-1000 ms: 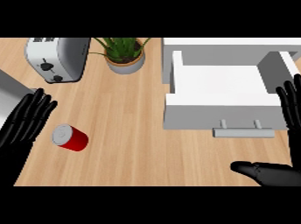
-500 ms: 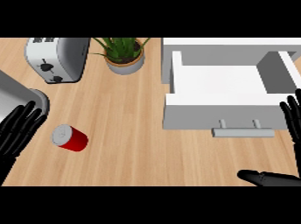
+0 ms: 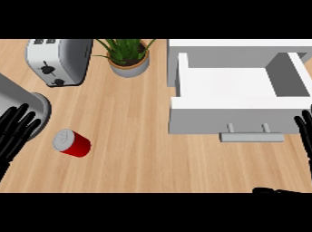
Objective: Pick up the can, place it into the drawer and close the drawer
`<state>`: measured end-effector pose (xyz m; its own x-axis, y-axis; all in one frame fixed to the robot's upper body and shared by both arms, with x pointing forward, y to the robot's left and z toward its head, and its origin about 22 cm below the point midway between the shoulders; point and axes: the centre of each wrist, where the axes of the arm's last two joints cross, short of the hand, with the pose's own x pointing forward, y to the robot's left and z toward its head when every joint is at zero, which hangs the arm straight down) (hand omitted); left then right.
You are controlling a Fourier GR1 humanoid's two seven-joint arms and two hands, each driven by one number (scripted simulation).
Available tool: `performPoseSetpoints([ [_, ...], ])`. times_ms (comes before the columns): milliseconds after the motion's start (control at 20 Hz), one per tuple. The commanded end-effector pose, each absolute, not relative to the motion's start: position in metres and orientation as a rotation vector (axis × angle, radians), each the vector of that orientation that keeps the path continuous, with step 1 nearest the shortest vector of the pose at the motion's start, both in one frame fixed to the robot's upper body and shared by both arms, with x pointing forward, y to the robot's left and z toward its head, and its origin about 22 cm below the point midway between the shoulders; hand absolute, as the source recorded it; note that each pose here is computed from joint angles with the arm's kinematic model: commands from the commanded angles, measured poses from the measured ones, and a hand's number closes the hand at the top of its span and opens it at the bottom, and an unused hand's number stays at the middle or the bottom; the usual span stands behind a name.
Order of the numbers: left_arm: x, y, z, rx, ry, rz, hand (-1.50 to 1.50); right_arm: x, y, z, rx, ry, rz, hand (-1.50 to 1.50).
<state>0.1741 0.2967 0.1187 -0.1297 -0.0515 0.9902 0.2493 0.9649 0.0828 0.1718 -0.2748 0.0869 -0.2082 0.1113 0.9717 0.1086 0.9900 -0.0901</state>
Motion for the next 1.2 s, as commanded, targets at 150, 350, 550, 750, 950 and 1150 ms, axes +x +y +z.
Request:
performPoseSetpoints([
  [150,0.186,0.325,0.099,-0.136,-1.673,-0.234,-1.5,0.149,-0.288,0.087,-0.166,-1.778,0.009,-1.5],
  [350,0.188,0.31,0.077,-0.132,-1.634,-0.251,-1.5,0.166,-0.299,0.083,-0.171,-1.774,0.017,-1.5],
  [550,0.201,0.285,0.086,-0.118,-1.653,-0.248,-1.5,0.167,-0.282,0.069,-0.168,-1.779,0.026,-1.5],
  [750,0.229,0.302,0.059,-0.106,-1.658,-0.246,-1.5,0.175,-0.293,0.081,-0.183,-1.774,-0.004,-1.5],
  [950,0.219,0.319,0.034,-0.103,-1.631,-0.225,-1.5,0.162,-0.309,0.083,-0.153,-1.778,0.018,-1.5],
  [1150,0.199,0.312,0.017,-0.077,-1.602,-0.213,-1.5,0.17,-0.313,0.065,-0.165,-1.763,0.003,-1.5],
])
